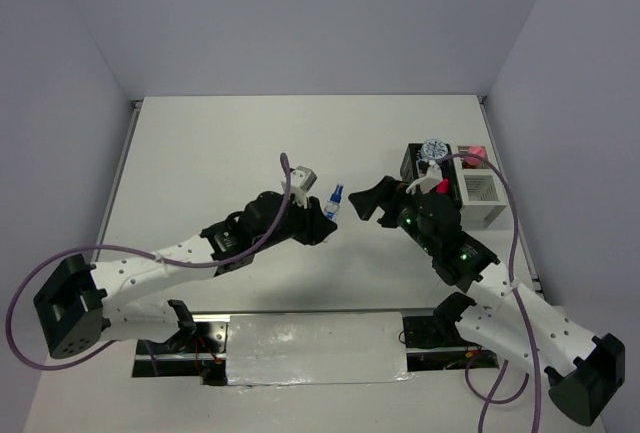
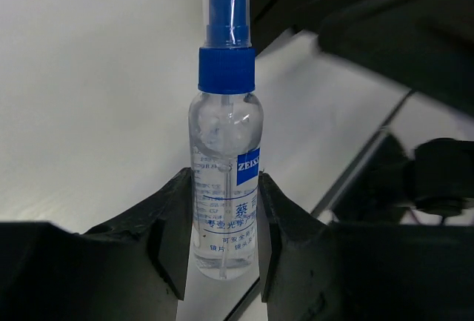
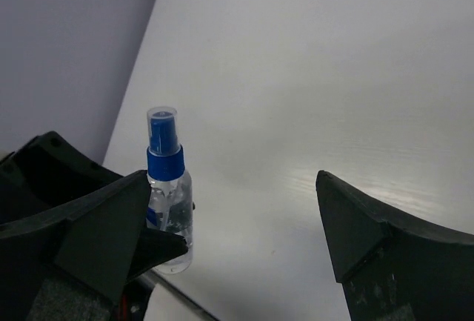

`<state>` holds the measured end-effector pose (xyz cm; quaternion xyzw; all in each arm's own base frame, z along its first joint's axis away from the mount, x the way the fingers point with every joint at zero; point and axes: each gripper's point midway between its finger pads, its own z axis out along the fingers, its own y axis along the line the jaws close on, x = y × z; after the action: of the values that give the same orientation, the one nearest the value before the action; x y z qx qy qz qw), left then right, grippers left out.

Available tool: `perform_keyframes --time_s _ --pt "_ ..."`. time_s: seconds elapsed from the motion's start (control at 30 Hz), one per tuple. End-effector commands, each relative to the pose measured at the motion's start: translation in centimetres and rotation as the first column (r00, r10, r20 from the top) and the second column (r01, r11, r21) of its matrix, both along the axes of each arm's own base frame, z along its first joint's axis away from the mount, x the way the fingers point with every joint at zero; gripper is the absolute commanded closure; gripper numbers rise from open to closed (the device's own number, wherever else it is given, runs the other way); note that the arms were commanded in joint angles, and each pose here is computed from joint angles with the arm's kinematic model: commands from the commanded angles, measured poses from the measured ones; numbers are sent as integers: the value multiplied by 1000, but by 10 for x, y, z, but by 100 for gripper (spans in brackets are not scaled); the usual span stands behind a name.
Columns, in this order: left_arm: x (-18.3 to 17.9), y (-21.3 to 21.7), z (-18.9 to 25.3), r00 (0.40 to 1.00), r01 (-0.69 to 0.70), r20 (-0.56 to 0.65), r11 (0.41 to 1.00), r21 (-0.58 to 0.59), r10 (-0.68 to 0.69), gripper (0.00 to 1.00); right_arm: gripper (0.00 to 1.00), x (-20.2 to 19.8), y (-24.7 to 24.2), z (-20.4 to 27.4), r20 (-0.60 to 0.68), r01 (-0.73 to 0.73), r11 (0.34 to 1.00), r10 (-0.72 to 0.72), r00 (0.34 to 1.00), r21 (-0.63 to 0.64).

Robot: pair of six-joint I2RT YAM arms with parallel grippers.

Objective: Sort the stationery into containers
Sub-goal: Pick up the stationery from the center of the board, then place the pen in the storage box.

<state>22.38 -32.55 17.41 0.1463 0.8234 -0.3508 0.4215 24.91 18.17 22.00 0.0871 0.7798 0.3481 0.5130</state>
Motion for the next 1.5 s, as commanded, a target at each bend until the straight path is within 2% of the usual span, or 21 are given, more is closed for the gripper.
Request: perform_keyframes --time_s 0.0,0.17,0.33,0.4,0.47,0.5,0.53,0.57,0.6,0.63,0.67,0.7,0.87,0.97,1.0,1.03,1.1,1.13,1.17,1.33,1.47 --pt "-14 -24 57 976 174 167 960 -218 -139 100 0 2 22 53 110 -20 983 0 994 180" --pt "-23 -25 74 961 228 216 936 -270 -172 100 0 -15 61 65 155 -217 952 186 970 217" --pt "-27 -24 85 953 248 245 925 -287 -179 100 3 -20 77 47 123 -247 945 225 967 213" --pt "-28 -24 87 949 258 254 923 -285 -187 100 16 -24 80 43 125 -266 938 243 962 222" --pt "-26 -23 87 950 250 254 927 -279 -180 100 40 -25 83 39 120 -276 936 255 959 219" --pt "-26 -23 87 950 250 257 928 -276 -179 100 55 -25 84 40 124 -279 935 257 958 218" --pt "-25 -22 87 950 244 258 931 -270 -175 100 99 -25 84 39 124 -281 936 259 958 215" --pt "-23 -21 83 954 232 250 939 -254 -168 97 100 -27 85 41 131 -288 935 265 955 208" --pt "-21 -20 80 956 221 245 945 -241 -161 87 100 -26 85 43 145 -290 936 265 953 200" --pt "-13 -16 82 963 174 244 956 -236 -115 41 100 -26 84 46 158 -293 937 265 951 191" --pt "-10 -11 72 973 139 212 969 -205 -94 9 100 -26 83 47 173 -297 941 269 948 165" --pt "-10 -10 70 976 129 199 974 -189 -91 1 100 -24 80 47 179 -288 947 261 948 140" --pt "8 14 78 984 -27 174 995 -95 43 1 100 14 44 59 243 -93 995 99 965 -34" --pt "9 39 73 984 -121 130 993 -2 120 1 100 51 -7 61 255 104 986 -69 964 -127" --pt "7 58 60 980 -179 98 981 76 171 1 100 63 -34 54 253 195 960 -141 957 -201" --pt "6 68 70 975 -207 101 975 81 199 1 100 69 -53 59 269 271 935 -207 941 -230" --pt "2 90 69 964 -261 99 955 142 248 1 100 77 -101 64 310 463 836 -374 874 -295" --pt "-7 106 68 964 -263 92 947 185 250 1 100 78 -135 68 343 578 743 -475 811 -338" --pt "-11 113 68 965 -261 94 944 203 247 1 100 77 -152 70 355 631 691 -525 773 -351" --pt "-39 162 64 963 -265 116 920 287 241 1 100 75 -231 70 407 830 387 -736 540 -401" --pt "-47 171 83 954 -269 177 951 153 242 1 100 78 -271 56 383 870 261 -818 430 -418"
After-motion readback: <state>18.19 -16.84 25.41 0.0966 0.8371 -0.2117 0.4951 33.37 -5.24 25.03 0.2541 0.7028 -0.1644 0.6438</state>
